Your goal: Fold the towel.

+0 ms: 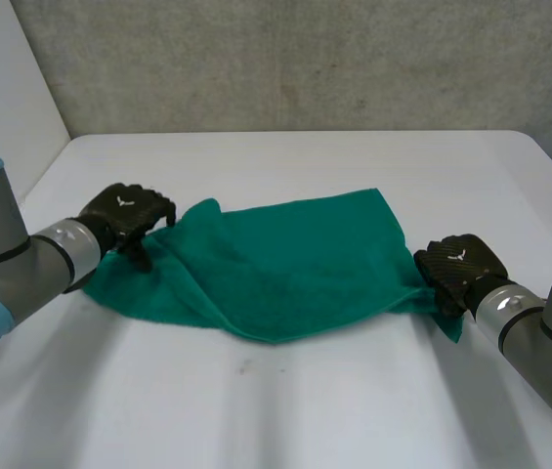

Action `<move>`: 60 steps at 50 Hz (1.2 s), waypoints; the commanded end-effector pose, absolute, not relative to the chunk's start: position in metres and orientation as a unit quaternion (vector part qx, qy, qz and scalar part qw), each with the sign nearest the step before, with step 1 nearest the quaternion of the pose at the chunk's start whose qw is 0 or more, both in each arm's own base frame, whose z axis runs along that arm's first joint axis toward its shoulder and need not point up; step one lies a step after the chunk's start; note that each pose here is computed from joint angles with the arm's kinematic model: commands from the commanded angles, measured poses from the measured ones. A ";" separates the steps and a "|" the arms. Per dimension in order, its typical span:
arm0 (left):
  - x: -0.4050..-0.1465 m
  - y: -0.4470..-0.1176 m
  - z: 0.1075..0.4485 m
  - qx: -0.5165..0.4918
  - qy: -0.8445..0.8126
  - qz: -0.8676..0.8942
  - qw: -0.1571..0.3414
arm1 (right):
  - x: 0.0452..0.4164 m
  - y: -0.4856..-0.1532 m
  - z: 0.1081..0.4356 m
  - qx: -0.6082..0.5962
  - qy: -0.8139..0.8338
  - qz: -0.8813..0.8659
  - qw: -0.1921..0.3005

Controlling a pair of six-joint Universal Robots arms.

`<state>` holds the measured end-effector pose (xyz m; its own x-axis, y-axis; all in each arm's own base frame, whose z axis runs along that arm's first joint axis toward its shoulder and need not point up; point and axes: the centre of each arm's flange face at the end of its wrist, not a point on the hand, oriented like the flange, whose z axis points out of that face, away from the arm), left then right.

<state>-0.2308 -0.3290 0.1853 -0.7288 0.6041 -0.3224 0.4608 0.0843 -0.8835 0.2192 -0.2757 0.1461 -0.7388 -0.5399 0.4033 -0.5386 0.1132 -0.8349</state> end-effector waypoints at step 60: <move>-0.175 -0.221 0.213 -0.335 -0.779 0.527 -0.046 | 0.212 -0.231 0.246 -0.511 0.765 -0.391 -0.028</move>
